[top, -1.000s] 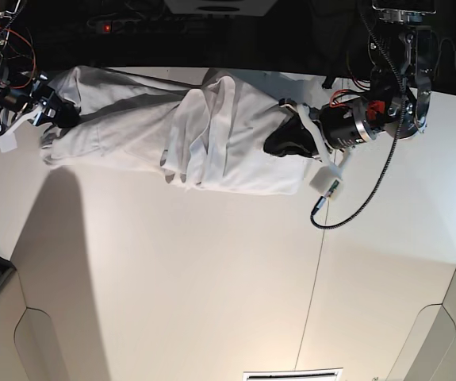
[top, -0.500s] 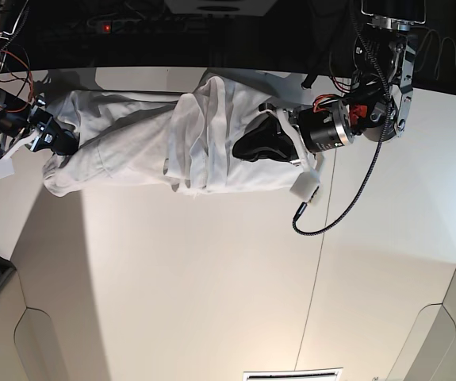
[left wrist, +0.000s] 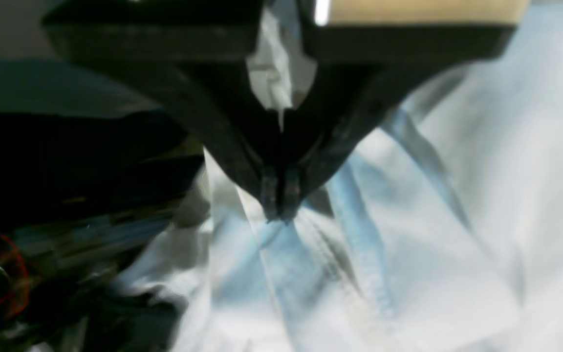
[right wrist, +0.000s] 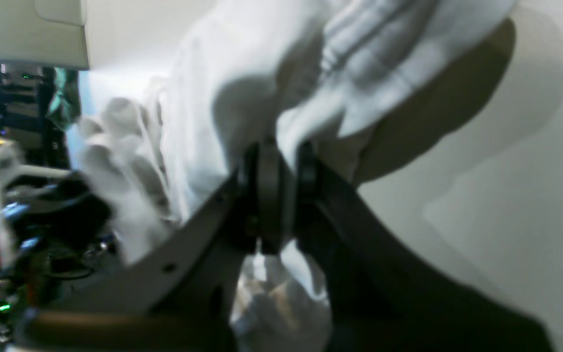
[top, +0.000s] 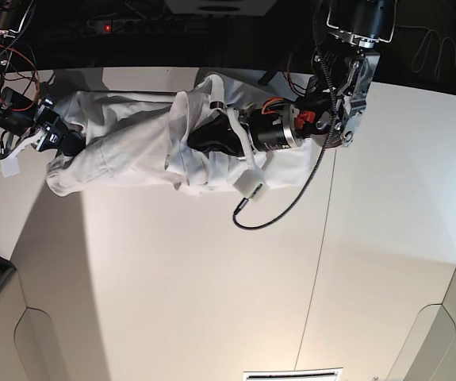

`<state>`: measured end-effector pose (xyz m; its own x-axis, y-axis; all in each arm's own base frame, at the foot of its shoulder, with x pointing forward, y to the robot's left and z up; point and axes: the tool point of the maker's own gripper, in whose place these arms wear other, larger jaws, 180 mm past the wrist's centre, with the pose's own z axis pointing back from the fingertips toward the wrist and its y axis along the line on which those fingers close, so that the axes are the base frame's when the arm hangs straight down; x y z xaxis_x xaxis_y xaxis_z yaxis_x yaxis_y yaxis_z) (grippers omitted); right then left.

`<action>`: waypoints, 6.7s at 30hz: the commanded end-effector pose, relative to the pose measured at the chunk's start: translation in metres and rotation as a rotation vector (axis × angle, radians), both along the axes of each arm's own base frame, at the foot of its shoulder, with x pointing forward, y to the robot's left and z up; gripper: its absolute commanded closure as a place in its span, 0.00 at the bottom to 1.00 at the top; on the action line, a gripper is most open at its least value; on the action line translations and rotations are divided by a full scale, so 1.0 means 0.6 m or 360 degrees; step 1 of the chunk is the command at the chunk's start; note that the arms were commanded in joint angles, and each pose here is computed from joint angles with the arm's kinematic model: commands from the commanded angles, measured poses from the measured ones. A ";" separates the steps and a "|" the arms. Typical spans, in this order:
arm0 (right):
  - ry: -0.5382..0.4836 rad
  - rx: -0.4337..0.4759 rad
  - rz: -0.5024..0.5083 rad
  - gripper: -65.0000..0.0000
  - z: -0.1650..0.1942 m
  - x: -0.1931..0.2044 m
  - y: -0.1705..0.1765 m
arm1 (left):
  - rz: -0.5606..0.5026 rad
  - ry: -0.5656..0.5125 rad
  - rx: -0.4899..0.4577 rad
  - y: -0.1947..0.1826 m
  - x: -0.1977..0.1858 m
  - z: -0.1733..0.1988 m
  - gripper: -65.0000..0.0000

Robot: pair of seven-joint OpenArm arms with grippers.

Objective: Layout the t-shirt on the table in an organized manner, then fold the t-shirt properly

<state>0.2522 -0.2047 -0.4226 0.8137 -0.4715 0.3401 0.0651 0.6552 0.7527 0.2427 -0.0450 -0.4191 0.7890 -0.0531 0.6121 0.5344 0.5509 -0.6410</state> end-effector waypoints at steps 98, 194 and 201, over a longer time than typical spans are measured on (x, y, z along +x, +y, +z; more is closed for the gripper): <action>-0.0588 -0.0462 0.0942 1.00 0.115 0.011 0.442 | 0.0562 -0.0081 0.0713 0.324 0.005 0.043 1.00; -0.0163 -0.0231 0.0653 1.00 -0.028 -0.033 0.369 | 0.0568 -0.0028 0.0554 0.207 0.043 -0.042 1.00; -0.0214 -0.0099 0.0659 1.00 0.006 -0.027 0.384 | 0.0594 -0.0068 0.0438 0.195 0.064 -0.012 1.00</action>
